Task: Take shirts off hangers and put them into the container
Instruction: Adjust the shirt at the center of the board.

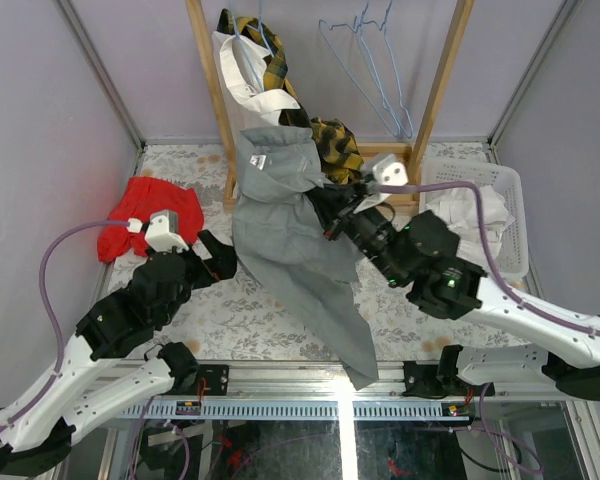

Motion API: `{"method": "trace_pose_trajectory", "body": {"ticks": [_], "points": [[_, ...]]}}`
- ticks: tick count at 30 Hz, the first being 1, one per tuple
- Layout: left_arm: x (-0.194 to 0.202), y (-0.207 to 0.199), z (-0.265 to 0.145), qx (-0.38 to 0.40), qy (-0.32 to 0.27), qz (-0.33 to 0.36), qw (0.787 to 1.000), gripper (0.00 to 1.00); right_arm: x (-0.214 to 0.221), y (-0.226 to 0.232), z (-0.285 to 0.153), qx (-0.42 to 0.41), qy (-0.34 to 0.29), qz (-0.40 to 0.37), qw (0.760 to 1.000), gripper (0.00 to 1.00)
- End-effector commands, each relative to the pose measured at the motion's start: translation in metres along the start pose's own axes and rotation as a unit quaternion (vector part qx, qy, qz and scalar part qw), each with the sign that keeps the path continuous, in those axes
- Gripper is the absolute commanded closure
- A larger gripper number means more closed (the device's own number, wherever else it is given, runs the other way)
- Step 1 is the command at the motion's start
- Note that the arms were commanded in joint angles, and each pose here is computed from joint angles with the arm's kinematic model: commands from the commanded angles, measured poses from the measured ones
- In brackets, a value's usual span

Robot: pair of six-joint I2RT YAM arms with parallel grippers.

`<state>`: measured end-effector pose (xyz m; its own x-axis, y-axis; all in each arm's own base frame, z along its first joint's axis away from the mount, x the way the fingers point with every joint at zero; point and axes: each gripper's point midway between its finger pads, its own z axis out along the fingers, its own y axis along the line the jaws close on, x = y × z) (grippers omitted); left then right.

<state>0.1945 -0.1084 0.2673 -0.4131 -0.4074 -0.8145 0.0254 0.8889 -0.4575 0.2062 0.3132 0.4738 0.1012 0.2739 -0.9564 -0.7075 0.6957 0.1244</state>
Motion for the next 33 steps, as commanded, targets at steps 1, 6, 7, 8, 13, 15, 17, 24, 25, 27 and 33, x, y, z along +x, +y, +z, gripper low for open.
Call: {"method": "trace_pose_trajectory", "body": {"ticks": [1, 6, 7, 8, 13, 15, 17, 24, 25, 27, 33], "points": [[-0.008, -0.011, 0.008, 0.006, -0.017, -0.011, 1.0, 0.0, 0.039, -0.049, 0.0, 0.189, 0.035, -0.046, 0.98, 0.98], [0.003, -0.011, 0.013, 0.004, 0.003, -0.005, 1.0, 0.0, 0.148, -0.061, -0.035, 0.226, 0.168, -0.024, 0.959, 0.98], [0.004, -0.01, 0.014, 0.003, 0.003, -0.006, 1.0, 0.0, 0.169, -0.055, -0.045, 0.203, 0.193, -0.008, 0.96, 0.98], [0.004, -0.008, 0.014, 0.002, 0.001, -0.007, 1.0, 0.0, 0.189, -0.049, -0.054, 0.184, 0.218, 0.006, 0.958, 0.97], [0.003, -0.006, 0.014, -0.002, -0.006, -0.001, 1.0, 0.0, 0.267, -0.037, -0.108, 0.148, 0.318, 0.082, 0.933, 0.76], [0.003, -0.005, 0.015, -0.004, -0.006, 0.002, 1.0, 0.0, 0.292, -0.039, -0.127, 0.151, 0.36, 0.076, 0.917, 0.63], [0.005, -0.004, 0.016, -0.006, -0.002, 0.005, 1.0, 0.0, 0.306, -0.039, -0.135, 0.145, 0.397, 0.059, 0.904, 0.5], [0.005, -0.008, 0.018, -0.001, -0.002, 0.003, 1.0, 0.0, 0.342, -0.023, -0.121, 0.118, 0.485, 0.001, 0.866, 0.01], [0.006, -0.007, 0.018, -0.001, -0.002, 0.002, 1.0, 0.0, 0.351, -0.018, -0.119, 0.111, 0.502, 0.0, 0.858, 0.01], [0.006, -0.008, 0.017, 0.0, 0.0, 0.002, 1.0, 0.0, 0.368, -0.014, -0.117, 0.116, 0.537, -0.013, 0.835, 0.01], [0.015, -0.001, 0.017, -0.009, 0.013, 0.006, 1.0, 0.0, 0.436, -0.029, -0.14, 0.176, 0.632, -0.071, 0.751, 0.01]]}}
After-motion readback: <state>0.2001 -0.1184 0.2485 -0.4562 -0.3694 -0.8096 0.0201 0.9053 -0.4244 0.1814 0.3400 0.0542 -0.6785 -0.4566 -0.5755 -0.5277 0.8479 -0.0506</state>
